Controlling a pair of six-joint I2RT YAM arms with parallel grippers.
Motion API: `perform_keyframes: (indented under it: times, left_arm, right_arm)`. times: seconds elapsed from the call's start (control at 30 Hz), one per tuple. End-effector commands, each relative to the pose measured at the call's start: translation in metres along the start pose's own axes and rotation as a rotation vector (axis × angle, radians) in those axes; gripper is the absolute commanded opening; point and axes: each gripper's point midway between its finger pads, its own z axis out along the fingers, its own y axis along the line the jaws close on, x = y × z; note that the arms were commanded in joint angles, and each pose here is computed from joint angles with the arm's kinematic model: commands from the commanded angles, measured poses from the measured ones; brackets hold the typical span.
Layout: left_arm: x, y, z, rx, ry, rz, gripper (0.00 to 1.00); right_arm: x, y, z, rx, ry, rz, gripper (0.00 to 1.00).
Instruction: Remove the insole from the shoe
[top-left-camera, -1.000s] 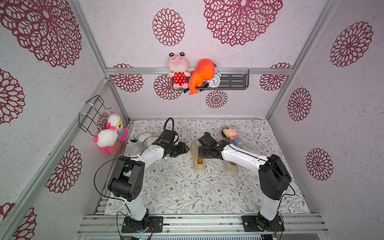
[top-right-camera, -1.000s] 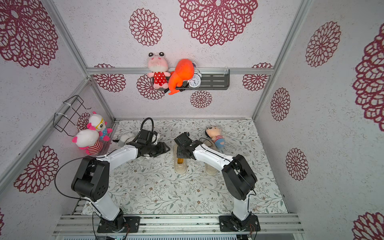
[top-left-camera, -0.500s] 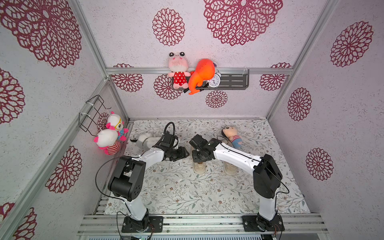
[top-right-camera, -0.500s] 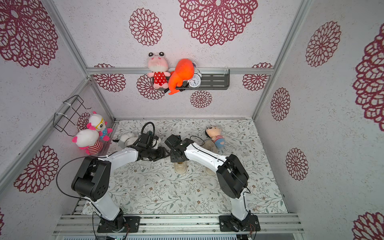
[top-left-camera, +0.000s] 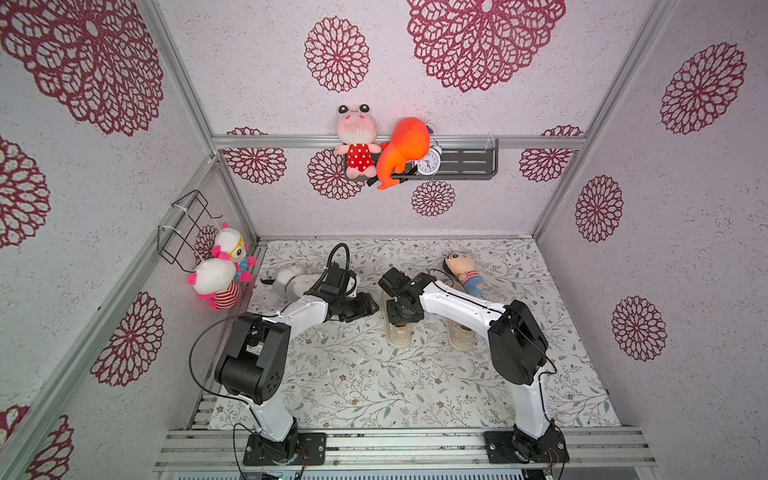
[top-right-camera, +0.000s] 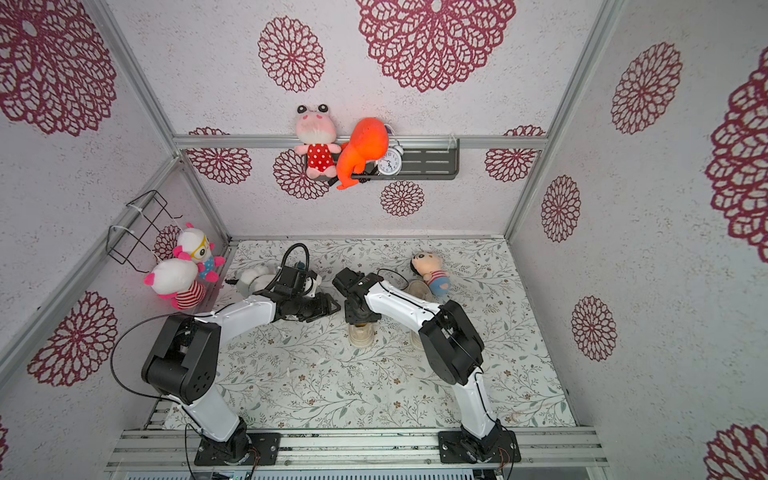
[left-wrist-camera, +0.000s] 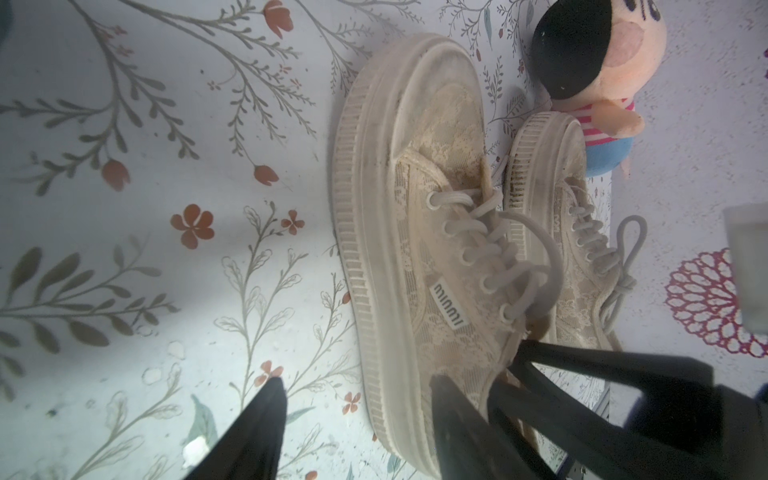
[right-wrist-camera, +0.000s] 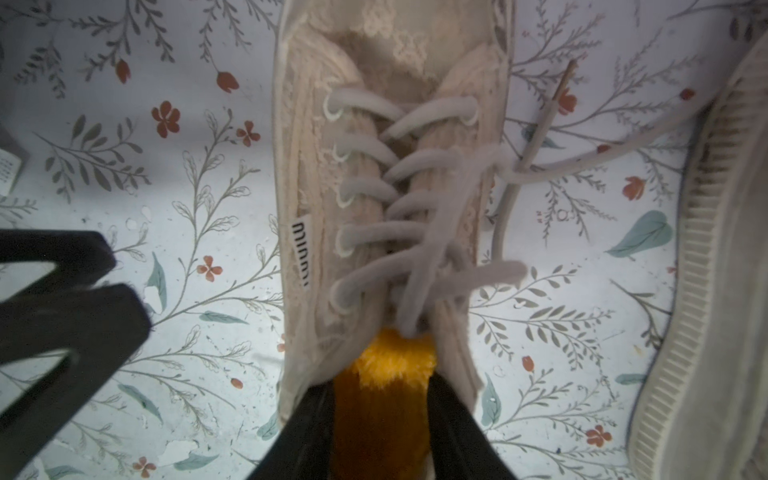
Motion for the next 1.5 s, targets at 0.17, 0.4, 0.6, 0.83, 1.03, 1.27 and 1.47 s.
perform_keyframes:
  times: [0.17, 0.4, 0.6, 0.83, 1.03, 1.27, 1.47]
  left_arm:
    - [-0.005, 0.001, 0.004, 0.012, -0.012, -0.004, 0.59]
    - [-0.005, 0.002, 0.006, 0.013, -0.011, -0.01, 0.59]
    - [-0.006, 0.002, 0.006, 0.01, -0.017, -0.012, 0.6]
    - [-0.006, 0.0, 0.002, 0.017, -0.029, -0.003, 0.6]
    - [-0.004, -0.005, -0.012, 0.031, -0.112, 0.095, 0.61]
    - [0.017, -0.026, -0.026, 0.093, -0.201, 0.307, 0.67]
    - [0.06, -0.058, -0.02, 0.215, -0.206, 0.55, 0.79]
  right_arm:
    - [0.011, -0.005, 0.02, 0.006, 0.087, -0.024, 0.52]
    - [0.023, -0.013, 0.053, 0.064, 0.145, -0.037, 0.55]
    - [0.032, -0.021, 0.079, 0.12, 0.185, -0.054, 0.49]
    - [0.027, -0.015, 0.081, 0.041, 0.164, 0.01, 0.12]
    - [-0.003, 0.0, 0.036, -0.087, 0.043, 0.096, 0.0]
    - [-0.031, 0.015, -0.018, -0.238, -0.068, 0.223, 0.0]
    - [-0.041, 0.017, -0.04, -0.327, -0.105, 0.356, 0.0]
